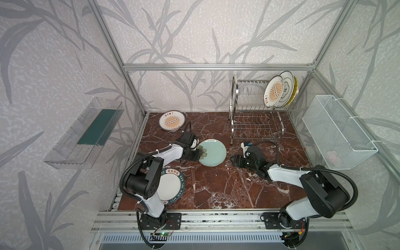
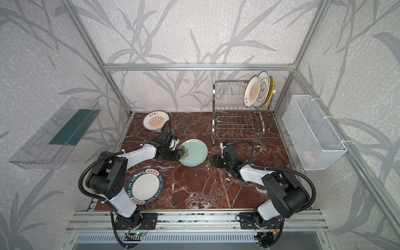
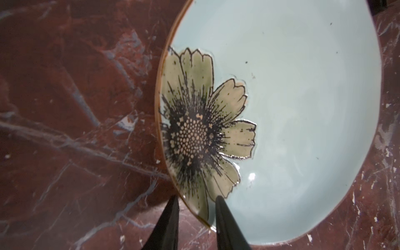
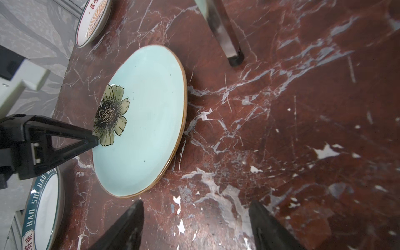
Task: Load plates into a dish rack
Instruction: Move the plate at the center of the table, then pick up the plate from the center of the table.
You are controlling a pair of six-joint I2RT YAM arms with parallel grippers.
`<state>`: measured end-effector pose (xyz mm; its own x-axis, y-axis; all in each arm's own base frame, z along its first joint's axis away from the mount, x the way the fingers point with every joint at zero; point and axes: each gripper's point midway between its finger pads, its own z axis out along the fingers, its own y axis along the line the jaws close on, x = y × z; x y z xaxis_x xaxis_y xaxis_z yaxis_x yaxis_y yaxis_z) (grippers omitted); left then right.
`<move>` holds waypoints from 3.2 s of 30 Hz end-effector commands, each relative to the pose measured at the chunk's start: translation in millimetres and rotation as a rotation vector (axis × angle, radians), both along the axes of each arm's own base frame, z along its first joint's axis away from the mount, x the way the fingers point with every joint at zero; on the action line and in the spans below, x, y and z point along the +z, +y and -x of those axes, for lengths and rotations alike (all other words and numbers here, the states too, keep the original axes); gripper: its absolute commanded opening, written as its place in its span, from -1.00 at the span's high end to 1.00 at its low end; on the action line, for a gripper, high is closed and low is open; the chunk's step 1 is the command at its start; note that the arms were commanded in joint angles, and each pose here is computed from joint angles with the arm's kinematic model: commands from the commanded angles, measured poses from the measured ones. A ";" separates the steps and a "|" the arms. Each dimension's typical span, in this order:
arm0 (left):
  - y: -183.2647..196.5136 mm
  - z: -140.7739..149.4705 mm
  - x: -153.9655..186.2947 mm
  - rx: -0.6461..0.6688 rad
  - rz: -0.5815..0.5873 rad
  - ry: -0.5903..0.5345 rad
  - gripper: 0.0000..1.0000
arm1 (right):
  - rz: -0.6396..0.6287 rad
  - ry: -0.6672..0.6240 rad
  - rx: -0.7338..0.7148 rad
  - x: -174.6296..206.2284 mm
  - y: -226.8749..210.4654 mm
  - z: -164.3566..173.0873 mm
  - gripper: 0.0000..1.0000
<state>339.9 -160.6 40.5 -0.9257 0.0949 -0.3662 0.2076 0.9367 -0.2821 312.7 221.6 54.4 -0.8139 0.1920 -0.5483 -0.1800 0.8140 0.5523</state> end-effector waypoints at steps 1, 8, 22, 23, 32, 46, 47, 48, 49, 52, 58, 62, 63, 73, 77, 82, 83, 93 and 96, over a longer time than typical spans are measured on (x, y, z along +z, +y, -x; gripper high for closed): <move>4.8 -6.1 20.3 0.064 0.014 -0.075 0.43 | -0.093 -0.001 0.010 8.6 15.4 -8.8 -0.50; 18.4 -2.5 26.6 0.135 -0.006 -0.117 0.42 | -0.205 0.032 0.003 -1.4 32.6 -15.9 -0.37; 28.7 2.7 35.3 0.151 -0.040 -0.138 0.40 | -0.299 0.082 -0.039 -19.4 53.2 -31.8 -0.19; 29.4 3.4 36.0 0.152 -0.042 -0.141 0.40 | -0.311 0.085 -0.039 -19.0 55.1 -32.8 -0.10; 31.3 5.7 38.9 0.152 -0.045 -0.151 0.40 | -0.333 0.106 -0.070 -27.9 57.6 -39.8 0.45; 34.7 7.2 35.5 0.165 -0.054 -0.150 0.39 | -0.356 0.120 -0.111 -35.8 59.4 -47.8 0.55; 34.4 6.7 36.6 0.166 -0.051 -0.153 0.39 | -0.359 0.122 -0.110 -36.0 60.1 -48.3 0.57; 34.4 6.9 37.0 0.166 -0.050 -0.153 0.39 | -0.358 0.125 -0.111 -37.5 59.9 -48.3 0.61; 34.6 6.5 37.5 0.165 -0.051 -0.155 0.39 | -0.358 0.125 -0.112 -37.7 60.3 -48.6 0.62; 34.8 6.7 39.6 0.165 -0.051 -0.161 0.39 | -0.358 0.127 -0.117 -39.5 59.6 -49.2 0.68; 36.5 7.4 41.1 0.166 -0.059 -0.165 0.39 | -0.366 0.133 -0.115 -42.1 60.5 -48.7 0.87; 36.8 7.8 43.7 0.169 -0.055 -0.167 0.39 | -0.374 0.132 -0.111 -41.0 61.1 -48.4 1.00; 36.7 7.2 45.8 0.171 -0.052 -0.173 0.39 | -0.375 0.134 -0.111 -41.1 61.0 -47.8 1.00; 37.4 9.5 56.7 0.183 -0.037 -0.187 0.50 | -0.428 0.091 -0.111 -15.8 52.6 -51.8 1.00; 36.0 9.8 64.7 0.186 -0.018 -0.201 0.50 | -0.440 0.069 -0.103 -1.7 46.0 -51.8 1.00; 23.3 10.2 76.6 0.168 0.069 -0.208 0.40 | -0.435 0.039 -0.084 15.3 40.2 -50.6 1.00; 19.6 10.3 78.4 0.161 0.091 -0.207 0.39 | -0.438 0.033 -0.081 18.8 38.8 -50.8 1.00; 0.3 7.1 89.6 0.133 0.224 -0.239 0.35 | -0.472 -0.019 -0.018 51.6 39.0 -47.8 1.00; -8.2 5.9 88.4 0.126 0.280 -0.231 0.37 | -0.484 -0.023 0.011 56.6 42.3 -45.0 1.00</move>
